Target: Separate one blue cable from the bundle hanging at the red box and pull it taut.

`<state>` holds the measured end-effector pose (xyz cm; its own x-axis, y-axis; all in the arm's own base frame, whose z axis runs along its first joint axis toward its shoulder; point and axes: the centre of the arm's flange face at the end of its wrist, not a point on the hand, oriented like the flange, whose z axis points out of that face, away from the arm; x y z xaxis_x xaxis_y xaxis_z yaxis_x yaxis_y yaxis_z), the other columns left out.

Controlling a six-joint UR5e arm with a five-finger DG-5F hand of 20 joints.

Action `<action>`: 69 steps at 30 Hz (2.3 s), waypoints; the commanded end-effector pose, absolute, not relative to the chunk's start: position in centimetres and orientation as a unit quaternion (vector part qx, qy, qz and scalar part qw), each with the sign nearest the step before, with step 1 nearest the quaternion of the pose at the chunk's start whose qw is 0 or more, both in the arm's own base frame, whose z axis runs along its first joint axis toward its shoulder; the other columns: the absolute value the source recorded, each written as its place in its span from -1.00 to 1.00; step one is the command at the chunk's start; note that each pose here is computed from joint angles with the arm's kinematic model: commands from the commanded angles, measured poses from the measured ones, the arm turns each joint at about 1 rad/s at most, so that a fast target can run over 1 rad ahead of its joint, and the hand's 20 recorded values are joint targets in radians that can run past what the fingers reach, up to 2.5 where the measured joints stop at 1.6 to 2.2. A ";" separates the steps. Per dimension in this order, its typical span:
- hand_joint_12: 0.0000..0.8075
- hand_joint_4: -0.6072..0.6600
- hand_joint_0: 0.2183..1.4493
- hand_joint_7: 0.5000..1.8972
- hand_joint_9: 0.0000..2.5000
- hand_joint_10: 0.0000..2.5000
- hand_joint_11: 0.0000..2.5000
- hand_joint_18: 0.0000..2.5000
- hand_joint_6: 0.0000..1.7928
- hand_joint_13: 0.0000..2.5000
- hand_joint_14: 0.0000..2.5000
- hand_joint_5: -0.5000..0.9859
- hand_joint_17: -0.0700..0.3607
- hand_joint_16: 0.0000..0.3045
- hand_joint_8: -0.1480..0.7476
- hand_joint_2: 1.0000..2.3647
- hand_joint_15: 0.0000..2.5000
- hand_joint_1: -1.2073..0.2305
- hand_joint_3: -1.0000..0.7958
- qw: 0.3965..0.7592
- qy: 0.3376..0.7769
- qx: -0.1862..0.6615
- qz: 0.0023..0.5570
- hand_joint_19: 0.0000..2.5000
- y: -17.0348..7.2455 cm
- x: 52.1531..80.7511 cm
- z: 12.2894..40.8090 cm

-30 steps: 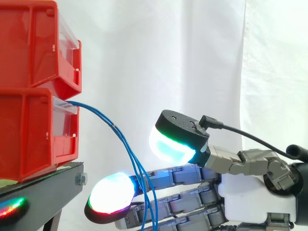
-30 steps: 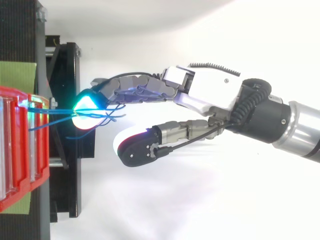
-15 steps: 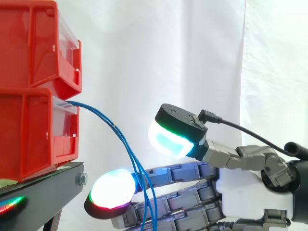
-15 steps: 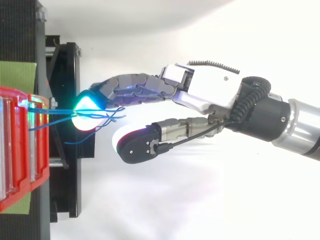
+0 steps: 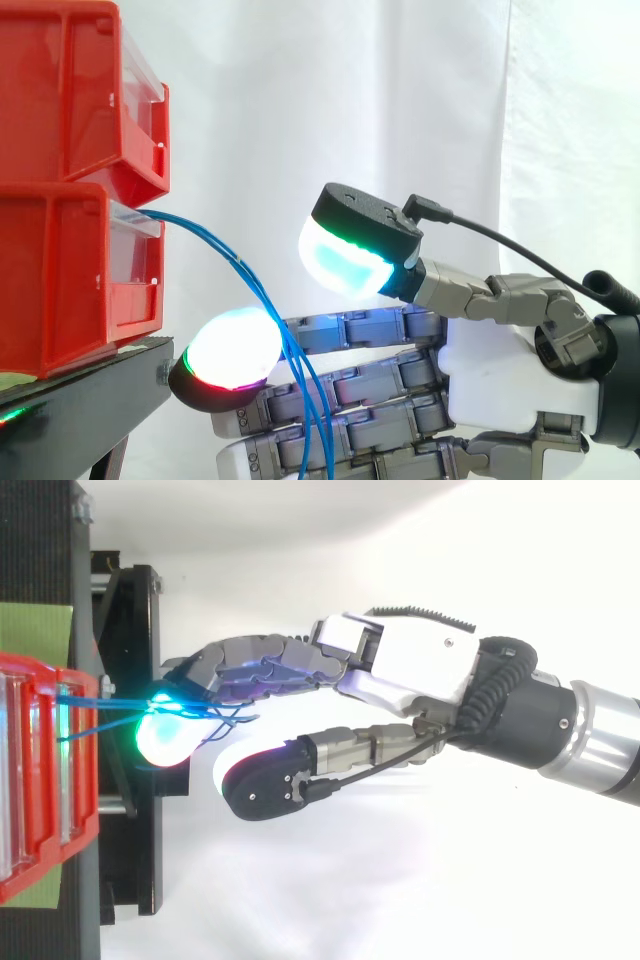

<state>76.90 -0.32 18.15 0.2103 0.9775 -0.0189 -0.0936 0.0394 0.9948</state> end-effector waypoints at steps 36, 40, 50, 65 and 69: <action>-0.22 0.40 -0.48 -0.44 -0.72 -1.00 -1.00 -0.73 -0.44 -0.60 -1.00 -0.54 -0.21 -0.71 -0.08 -0.99 -0.92 -0.10 -0.35 0.587 0.449 0.503 0.448 -0.67 -1.5 77.5 18.5; -0.22 0.40 -0.48 -0.44 -0.71 -1.00 -1.00 -0.73 -0.44 -0.60 -1.00 -0.54 -0.21 -0.71 -0.07 -0.99 -0.92 -0.10 -0.35 0.564 0.448 0.508 0.472 -0.66 -2.0 77.8 16.4; -0.22 0.40 -0.48 -0.44 -0.71 -1.00 -1.00 -0.73 -0.44 -0.60 -1.00 -0.54 -0.21 -0.71 -0.07 -0.99 -0.92 -0.09 -0.35 0.566 0.447 0.505 0.474 -0.66 -2.0 78.0 16.6; -0.21 0.37 -0.48 -0.28 -0.72 -1.00 -1.00 -0.72 -0.44 -0.60 -1.00 -0.55 -0.21 -0.71 -0.06 -0.99 -0.92 -0.14 -0.37 0.547 0.454 0.510 0.485 -0.66 -4.3 77.7 16.4; -0.21 0.36 -0.48 -0.27 -0.72 -1.00 -1.00 -0.72 -0.44 -0.60 -1.00 -0.55 -0.21 -0.71 -0.06 -0.99 -0.92 -0.14 -0.37 0.544 0.455 0.509 0.487 -0.66 -4.7 77.7 16.5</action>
<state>77.72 -4.34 16.51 0.1152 0.9933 -0.0013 -0.0693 0.0094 0.9975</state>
